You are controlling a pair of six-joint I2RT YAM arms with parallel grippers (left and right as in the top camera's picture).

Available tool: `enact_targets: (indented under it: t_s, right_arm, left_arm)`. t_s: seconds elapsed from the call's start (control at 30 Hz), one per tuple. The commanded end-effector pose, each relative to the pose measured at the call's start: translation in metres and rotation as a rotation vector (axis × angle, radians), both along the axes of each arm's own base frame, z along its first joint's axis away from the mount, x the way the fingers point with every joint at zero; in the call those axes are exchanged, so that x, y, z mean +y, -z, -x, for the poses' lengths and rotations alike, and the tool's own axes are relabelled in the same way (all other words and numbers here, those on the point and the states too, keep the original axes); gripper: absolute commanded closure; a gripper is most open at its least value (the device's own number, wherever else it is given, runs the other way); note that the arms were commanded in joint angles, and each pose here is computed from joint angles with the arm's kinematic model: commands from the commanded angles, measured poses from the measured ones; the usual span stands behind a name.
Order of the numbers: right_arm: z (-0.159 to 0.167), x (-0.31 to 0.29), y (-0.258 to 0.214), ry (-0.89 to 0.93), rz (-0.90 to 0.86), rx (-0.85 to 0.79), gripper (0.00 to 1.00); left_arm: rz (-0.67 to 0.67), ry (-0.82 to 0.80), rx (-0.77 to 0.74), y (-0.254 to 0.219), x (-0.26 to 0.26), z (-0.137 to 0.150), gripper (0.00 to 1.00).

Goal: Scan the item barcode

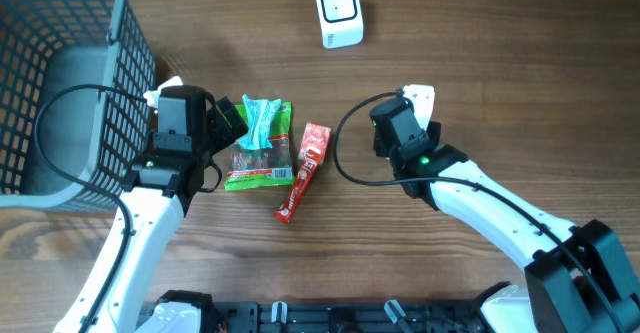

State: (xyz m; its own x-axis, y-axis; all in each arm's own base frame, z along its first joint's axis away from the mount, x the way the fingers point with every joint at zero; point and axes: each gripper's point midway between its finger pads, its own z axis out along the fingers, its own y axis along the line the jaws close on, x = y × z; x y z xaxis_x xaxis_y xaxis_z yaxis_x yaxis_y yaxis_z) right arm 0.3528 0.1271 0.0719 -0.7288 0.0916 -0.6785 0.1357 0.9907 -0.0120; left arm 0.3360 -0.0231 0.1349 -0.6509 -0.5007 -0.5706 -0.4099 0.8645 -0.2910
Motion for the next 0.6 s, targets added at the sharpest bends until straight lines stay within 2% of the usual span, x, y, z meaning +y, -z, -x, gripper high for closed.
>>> enact_targets:
  t_s: [0.0,0.2,0.33,0.43,0.47,0.57]
  right_arm:
    - [-0.005,-0.003,-0.008,0.012,0.009,-0.036,0.36]
    - [-0.004,-0.003,-0.005,0.010,0.010,-0.027,0.33]
    - [0.000,-0.005,-0.002,0.009,0.023,-0.006,0.19]
    - [0.002,-0.006,0.000,0.009,0.030,0.005,0.14]
    - [0.002,-0.004,-0.001,-0.032,0.044,0.015,0.07]
    - [0.000,0.019,-0.028,-0.181,-0.025,0.065,0.04]
  left_arm:
    - [-0.013,-0.002,-0.012,-0.005,0.003,-0.002,0.00]
    - [-0.013,-0.002,-0.012,-0.005,0.003,-0.002,0.00]
    - [-0.013,-0.002,-0.012,-0.005,0.003,-0.002,0.00]
    - [-0.013,-0.002,-0.012,-0.005,0.003,-0.002,0.00]
    - [-0.013,-0.003,-0.012,-0.005,0.003,-0.002,0.00]
    - [-0.013,-0.002,-0.012,-0.005,0.003,-0.002,0.00]
